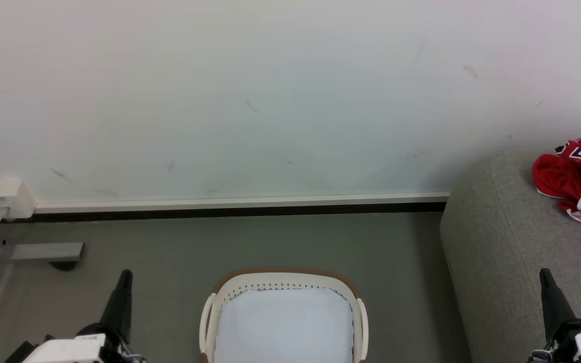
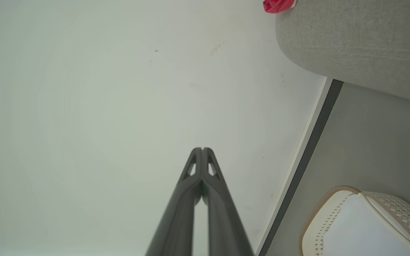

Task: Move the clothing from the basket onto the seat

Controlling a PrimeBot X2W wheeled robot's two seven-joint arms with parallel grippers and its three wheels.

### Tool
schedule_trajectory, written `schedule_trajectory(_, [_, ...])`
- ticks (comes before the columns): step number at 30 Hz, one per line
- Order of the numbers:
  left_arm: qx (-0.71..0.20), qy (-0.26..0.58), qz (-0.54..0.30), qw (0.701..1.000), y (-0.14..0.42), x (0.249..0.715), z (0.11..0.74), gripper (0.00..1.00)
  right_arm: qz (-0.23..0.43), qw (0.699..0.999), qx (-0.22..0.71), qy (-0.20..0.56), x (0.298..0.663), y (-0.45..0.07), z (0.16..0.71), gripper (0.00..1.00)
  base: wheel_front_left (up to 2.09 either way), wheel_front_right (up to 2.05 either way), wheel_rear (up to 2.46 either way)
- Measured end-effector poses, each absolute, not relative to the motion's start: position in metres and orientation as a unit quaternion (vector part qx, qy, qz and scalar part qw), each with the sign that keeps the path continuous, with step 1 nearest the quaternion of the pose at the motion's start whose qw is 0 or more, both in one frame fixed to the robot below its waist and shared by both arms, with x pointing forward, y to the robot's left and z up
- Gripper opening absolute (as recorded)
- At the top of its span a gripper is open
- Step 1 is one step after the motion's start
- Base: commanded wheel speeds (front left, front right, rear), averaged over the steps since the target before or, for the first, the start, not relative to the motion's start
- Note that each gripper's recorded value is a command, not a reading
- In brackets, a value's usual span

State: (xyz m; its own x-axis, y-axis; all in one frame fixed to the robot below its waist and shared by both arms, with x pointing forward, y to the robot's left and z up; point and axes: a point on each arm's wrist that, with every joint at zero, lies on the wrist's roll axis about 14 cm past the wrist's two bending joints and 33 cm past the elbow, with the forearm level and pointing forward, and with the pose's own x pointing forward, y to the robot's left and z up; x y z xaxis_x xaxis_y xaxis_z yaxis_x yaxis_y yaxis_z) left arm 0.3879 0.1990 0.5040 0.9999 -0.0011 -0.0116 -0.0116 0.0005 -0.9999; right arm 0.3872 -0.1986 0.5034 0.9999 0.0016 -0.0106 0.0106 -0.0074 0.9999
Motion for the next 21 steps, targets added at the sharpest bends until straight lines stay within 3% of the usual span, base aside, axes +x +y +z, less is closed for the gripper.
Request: schedule_trajectory(21, [-0.707,0.005,0.004,0.707,0.1989,0.3879,0.504,0.0,-0.003,0.704,0.71,0.004,0.3872,-0.1986,0.5035,0.0,0.0,0.0,0.0])
